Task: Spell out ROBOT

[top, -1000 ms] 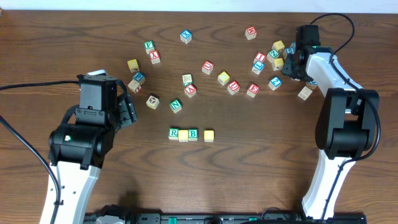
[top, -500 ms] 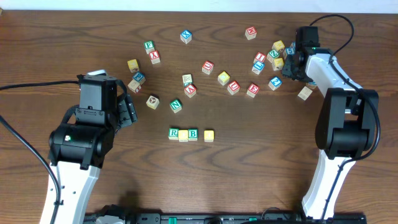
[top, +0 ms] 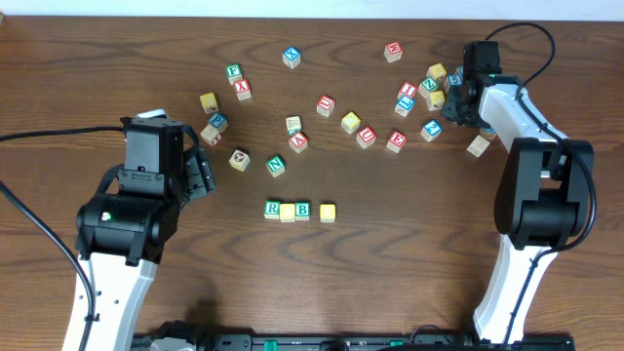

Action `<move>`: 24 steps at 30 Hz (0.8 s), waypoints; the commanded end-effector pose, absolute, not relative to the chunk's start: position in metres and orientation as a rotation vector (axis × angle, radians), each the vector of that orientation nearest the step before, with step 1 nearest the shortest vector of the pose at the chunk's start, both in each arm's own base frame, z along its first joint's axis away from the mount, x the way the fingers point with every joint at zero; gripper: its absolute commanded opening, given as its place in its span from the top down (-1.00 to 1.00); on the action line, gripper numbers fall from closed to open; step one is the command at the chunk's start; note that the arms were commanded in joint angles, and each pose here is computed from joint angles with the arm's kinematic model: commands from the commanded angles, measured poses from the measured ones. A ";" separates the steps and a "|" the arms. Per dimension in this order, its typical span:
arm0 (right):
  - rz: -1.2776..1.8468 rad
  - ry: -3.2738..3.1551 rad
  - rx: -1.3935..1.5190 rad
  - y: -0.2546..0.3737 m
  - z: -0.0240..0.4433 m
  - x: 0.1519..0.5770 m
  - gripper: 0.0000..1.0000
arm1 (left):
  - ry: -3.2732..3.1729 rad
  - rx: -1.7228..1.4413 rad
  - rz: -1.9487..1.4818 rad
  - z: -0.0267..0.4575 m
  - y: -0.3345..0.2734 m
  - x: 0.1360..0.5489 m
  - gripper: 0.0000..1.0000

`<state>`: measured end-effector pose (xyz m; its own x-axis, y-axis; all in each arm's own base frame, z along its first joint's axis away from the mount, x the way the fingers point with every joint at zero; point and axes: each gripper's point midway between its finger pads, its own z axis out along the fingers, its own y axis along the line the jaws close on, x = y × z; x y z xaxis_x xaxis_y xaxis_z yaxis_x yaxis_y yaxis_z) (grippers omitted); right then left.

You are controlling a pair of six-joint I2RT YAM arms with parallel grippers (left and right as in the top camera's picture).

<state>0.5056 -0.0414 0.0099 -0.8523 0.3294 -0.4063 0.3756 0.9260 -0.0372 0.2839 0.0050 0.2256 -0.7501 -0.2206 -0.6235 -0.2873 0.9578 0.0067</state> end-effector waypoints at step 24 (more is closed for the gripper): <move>-0.048 2.481 0.380 -0.004 0.205 0.460 0.65 | 2.424 -0.349 0.159 0.234 0.009 0.286 -0.64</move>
